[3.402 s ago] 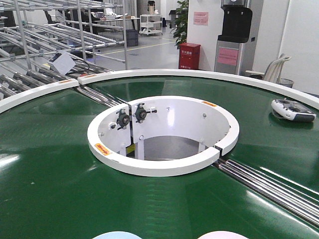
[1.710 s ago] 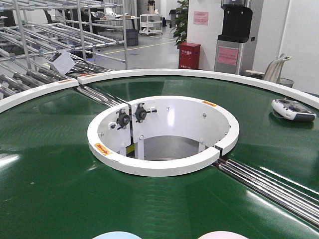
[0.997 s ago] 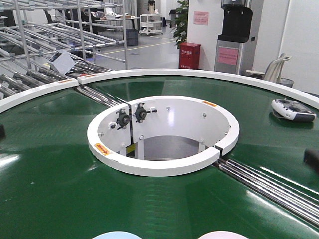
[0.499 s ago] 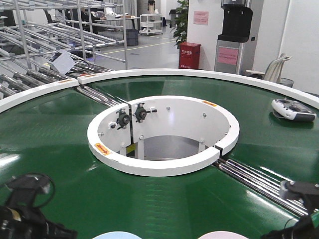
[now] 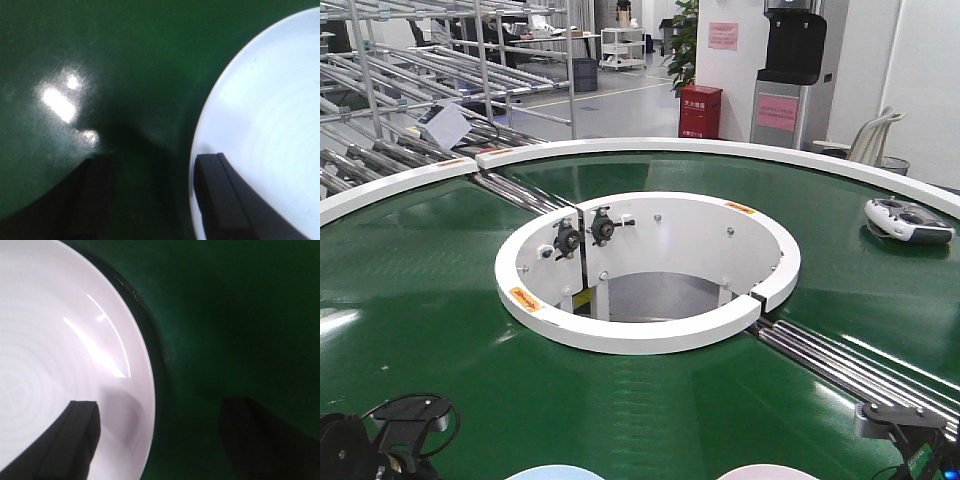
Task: Grab plate from conveyor and place on tray
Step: 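Lower both grippers onto the rims of the blue and pink plates, then close both grippers on the plate rims and lift them off the belt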
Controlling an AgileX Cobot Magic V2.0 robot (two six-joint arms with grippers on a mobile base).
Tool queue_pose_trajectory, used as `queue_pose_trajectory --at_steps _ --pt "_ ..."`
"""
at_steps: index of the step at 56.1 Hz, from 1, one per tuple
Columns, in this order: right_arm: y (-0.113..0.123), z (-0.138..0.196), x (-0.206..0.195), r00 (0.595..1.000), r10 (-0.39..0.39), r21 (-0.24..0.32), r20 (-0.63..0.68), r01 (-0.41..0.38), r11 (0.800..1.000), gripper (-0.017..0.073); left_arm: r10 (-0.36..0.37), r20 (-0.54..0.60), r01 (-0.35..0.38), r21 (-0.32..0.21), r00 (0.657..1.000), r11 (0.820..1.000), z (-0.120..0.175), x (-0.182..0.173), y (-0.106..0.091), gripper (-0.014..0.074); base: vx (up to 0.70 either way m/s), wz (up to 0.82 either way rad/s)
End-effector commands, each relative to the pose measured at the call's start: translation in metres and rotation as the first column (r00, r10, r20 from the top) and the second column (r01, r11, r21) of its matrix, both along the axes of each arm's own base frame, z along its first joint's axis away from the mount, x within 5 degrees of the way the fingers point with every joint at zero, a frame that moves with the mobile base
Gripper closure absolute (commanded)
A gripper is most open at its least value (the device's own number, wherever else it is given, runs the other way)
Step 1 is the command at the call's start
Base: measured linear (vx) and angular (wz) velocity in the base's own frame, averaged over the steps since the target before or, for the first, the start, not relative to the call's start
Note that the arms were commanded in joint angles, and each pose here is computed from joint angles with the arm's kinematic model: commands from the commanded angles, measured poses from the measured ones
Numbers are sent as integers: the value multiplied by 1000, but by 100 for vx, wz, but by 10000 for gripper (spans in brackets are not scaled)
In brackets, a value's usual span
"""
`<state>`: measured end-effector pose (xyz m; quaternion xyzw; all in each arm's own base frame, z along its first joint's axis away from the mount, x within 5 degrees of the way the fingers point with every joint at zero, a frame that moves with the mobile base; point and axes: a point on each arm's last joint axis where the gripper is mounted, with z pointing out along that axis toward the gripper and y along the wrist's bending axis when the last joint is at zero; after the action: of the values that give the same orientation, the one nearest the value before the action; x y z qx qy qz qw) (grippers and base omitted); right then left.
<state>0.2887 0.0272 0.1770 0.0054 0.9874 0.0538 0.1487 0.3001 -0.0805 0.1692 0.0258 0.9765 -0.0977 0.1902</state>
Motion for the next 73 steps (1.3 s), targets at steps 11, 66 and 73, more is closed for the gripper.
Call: queue_pose_trajectory --at_steps 11,66,73 --pt "-1 17 9 994 -3 3 112 2 1000 24 -11 126 16 -39 992 999 21 8 -12 129 0 0" --pt "-1 16 8 995 22 -6 93 -22 1000 572 -31 126 39 -60 992 997 26 3 -21 601 0 0" --pt "-2 45 -1 983 21 -2 182 -21 1000 572 -26 227 46 -85 974 995 59 -6 -19 601 0 0"
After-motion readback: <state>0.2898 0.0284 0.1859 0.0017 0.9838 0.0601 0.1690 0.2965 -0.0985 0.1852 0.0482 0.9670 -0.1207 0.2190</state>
